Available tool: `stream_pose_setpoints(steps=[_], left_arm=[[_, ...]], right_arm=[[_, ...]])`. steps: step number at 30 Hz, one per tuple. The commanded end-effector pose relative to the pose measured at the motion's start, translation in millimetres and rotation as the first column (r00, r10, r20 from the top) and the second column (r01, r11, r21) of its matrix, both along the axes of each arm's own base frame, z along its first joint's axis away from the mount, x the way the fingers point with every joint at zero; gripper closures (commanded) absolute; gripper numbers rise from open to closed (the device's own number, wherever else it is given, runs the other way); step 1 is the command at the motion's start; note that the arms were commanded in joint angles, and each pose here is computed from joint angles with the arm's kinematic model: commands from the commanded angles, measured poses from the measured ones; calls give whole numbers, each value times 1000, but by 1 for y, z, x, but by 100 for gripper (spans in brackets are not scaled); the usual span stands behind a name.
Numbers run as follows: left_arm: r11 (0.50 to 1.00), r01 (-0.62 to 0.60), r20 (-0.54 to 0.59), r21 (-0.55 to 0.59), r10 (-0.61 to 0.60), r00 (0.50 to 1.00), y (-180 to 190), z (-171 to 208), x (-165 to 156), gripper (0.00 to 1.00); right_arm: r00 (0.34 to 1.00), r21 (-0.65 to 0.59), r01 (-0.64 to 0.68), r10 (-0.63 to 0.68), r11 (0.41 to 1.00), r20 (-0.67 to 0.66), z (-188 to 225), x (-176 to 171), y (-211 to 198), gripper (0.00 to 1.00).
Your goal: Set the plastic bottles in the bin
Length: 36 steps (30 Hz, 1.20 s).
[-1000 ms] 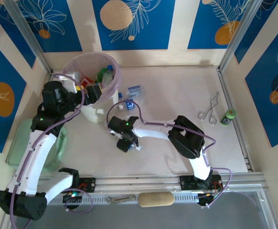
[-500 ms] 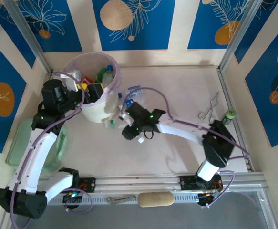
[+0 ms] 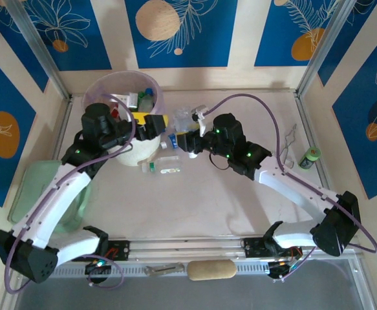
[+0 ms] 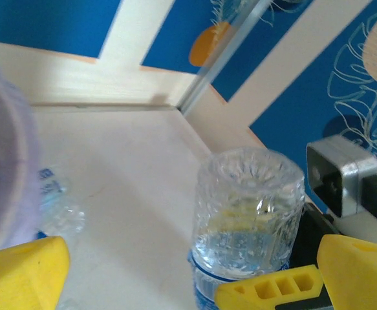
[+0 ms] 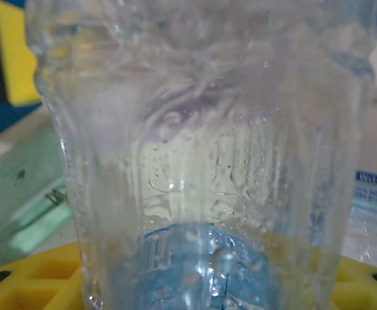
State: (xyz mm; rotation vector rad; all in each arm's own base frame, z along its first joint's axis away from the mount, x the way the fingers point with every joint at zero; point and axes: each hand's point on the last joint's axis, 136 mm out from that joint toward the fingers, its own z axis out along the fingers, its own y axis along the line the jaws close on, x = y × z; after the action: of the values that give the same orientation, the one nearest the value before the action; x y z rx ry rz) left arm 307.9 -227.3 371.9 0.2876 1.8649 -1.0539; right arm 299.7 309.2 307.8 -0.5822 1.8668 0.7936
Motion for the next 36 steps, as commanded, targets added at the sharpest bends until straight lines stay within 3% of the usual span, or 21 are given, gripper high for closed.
stream_pose_setpoints(steps=[1, 13, 22, 28, 32, 36], left_arm=[[998, 15, 55, -66, -11, 998, -14, 26, 3, 2], [994, 66, 39, -82, -63, 997, -43, 22, 7, 4], [988, 119, 43, -94, -116, 992, -55, 24, 4, 5], [986, 145, 30, -86, -143, 989, -60, 18, 3, 16], [984, 158, 28, -87, -156, 987, -61, 18, 1, 29], [984, 156, 40, -92, -153, 987, -61, 20, 0, 43]], right_arm=[[995, 93, -32, 24, 995, 92, 30, -4, 8, 46], [977, 43, -109, 99, 993, 191, 40, -20, 33, 46], [976, 41, -105, 96, 994, 194, 42, -17, 36, 46], [977, 62, -118, 104, 991, 186, 44, -16, 38, 46], [978, 69, -119, 105, 990, 182, 44, -14, 39, 45], [981, 66, -117, 105, 991, 164, 39, -11, 42, 36]])
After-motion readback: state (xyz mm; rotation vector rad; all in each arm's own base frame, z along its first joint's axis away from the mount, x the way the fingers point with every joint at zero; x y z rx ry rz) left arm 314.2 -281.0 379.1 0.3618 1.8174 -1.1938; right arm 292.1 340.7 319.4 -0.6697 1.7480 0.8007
